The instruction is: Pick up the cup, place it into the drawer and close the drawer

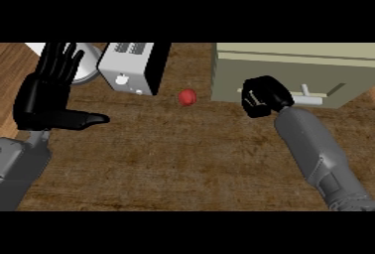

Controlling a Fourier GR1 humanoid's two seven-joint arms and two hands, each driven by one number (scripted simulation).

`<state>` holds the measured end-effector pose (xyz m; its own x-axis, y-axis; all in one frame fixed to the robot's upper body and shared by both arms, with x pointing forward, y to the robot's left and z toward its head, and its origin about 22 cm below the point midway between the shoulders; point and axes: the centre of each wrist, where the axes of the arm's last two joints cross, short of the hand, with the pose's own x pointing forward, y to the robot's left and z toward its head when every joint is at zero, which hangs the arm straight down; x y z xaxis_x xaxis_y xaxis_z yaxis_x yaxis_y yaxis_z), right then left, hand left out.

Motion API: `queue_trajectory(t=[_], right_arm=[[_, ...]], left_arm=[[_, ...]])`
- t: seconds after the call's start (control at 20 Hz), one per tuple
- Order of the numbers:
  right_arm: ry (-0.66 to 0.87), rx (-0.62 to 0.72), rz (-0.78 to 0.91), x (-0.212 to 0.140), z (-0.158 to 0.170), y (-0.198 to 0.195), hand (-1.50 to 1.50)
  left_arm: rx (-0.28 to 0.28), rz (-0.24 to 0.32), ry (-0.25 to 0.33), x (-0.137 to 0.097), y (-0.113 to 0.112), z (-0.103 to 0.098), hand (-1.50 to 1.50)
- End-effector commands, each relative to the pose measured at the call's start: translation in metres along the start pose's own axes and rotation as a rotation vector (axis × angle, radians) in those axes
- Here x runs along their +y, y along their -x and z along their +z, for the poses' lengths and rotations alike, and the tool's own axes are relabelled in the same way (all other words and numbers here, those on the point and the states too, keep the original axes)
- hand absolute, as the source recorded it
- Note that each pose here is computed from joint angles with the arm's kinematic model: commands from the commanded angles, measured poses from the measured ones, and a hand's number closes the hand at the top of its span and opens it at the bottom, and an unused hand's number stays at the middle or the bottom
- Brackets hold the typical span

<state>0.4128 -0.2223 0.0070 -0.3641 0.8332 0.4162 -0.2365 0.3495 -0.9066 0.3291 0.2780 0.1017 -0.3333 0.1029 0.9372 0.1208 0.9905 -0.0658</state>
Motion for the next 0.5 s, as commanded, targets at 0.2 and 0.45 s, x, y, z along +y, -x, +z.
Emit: queue_trajectory(t=[0.2, 0.45], right_arm=[[0.034, 0.094, -0.056, -0.043, 0.001, 0.026, 1.5], [0.059, 0.091, -0.088, -0.063, 0.008, 0.038, 1.5]], left_arm=[[0.01, 0.041, 0.049, -0.003, 0.003, 0.0, -1.5], [0.009, 0.039, 0.047, 0.005, 0.0, 0.0, -1.5]])
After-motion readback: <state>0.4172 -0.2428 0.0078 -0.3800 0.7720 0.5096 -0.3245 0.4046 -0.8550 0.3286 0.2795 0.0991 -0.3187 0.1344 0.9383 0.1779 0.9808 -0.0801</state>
